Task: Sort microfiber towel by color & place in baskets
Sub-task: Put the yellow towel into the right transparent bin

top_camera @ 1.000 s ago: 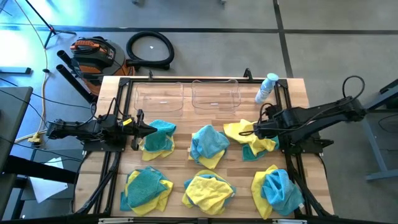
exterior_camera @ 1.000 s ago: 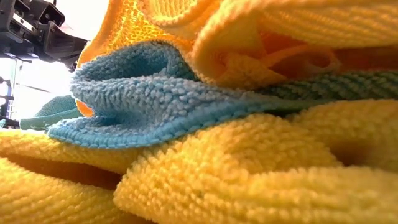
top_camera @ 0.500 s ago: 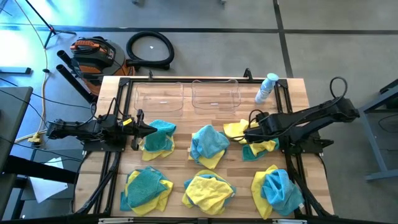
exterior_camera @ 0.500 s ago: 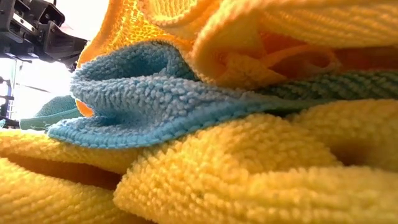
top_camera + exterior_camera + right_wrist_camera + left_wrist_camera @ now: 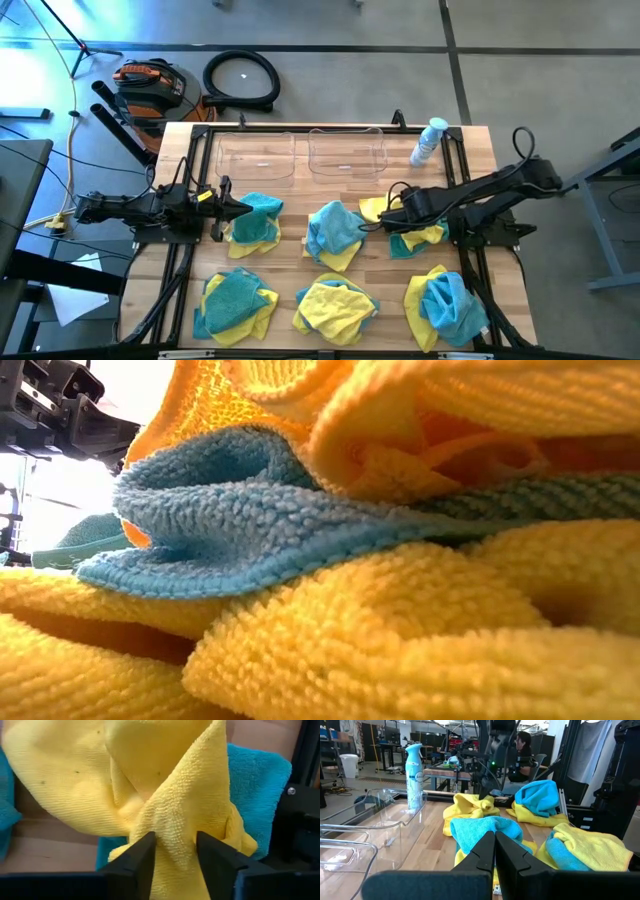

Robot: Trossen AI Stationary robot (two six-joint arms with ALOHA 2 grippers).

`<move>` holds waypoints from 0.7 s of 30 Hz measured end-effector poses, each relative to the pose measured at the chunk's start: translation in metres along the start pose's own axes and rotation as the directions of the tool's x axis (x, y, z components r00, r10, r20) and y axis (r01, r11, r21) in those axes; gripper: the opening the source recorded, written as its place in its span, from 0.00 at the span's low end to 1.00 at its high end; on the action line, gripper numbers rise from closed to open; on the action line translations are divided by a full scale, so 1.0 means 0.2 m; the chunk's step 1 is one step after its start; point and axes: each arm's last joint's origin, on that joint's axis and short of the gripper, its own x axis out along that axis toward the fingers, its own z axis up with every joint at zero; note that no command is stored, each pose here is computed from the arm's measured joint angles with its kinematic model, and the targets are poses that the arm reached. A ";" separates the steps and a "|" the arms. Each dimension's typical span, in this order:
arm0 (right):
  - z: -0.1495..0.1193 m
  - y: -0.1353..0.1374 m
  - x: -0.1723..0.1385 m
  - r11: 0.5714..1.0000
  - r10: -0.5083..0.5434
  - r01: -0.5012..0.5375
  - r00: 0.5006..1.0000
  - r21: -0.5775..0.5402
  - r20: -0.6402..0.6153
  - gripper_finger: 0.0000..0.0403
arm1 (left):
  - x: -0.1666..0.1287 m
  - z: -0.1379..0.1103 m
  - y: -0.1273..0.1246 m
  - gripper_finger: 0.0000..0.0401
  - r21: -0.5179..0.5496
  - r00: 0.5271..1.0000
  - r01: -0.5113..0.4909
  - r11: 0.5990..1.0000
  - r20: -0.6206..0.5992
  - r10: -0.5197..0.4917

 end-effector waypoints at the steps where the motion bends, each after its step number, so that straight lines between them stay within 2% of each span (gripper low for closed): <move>1: 0.00 0.00 0.00 1.000 -0.003 0.003 1.000 0.001 -0.004 0.29 | 0.00 0.00 0.00 0.00 0.000 1.000 0.000 1.000 0.000 0.000; 7: 0.00 0.00 0.00 1.000 -0.008 0.008 1.000 0.005 -0.005 0.04 | 0.00 0.00 0.00 0.00 0.000 1.000 0.000 1.000 0.000 0.000; 10: 0.00 -0.01 -0.01 1.000 0.002 -0.002 1.000 0.004 -0.019 0.03 | 0.00 0.00 0.00 0.00 0.000 1.000 0.000 1.000 0.000 0.000; 13: 0.01 -0.03 -0.10 0.999 0.041 -0.041 0.999 0.008 -0.020 0.03 | 0.00 0.00 0.00 0.00 0.000 1.000 0.000 1.000 0.000 0.000; 17: 0.05 -0.08 -0.34 0.991 0.134 -0.137 0.982 0.008 0.134 0.01 | 0.00 0.00 0.00 0.00 0.000 1.000 0.000 1.000 0.000 0.000; 19: 0.08 -0.11 -0.49 0.977 0.205 -0.213 0.946 0.005 0.250 0.01 | 0.00 0.00 0.00 0.00 0.000 1.000 0.000 1.000 0.000 0.000; 21: 0.12 -0.13 -0.64 0.958 0.274 -0.287 0.890 -0.018 0.363 0.01 | 0.00 0.00 0.00 0.00 0.000 1.000 0.000 1.000 0.000 0.000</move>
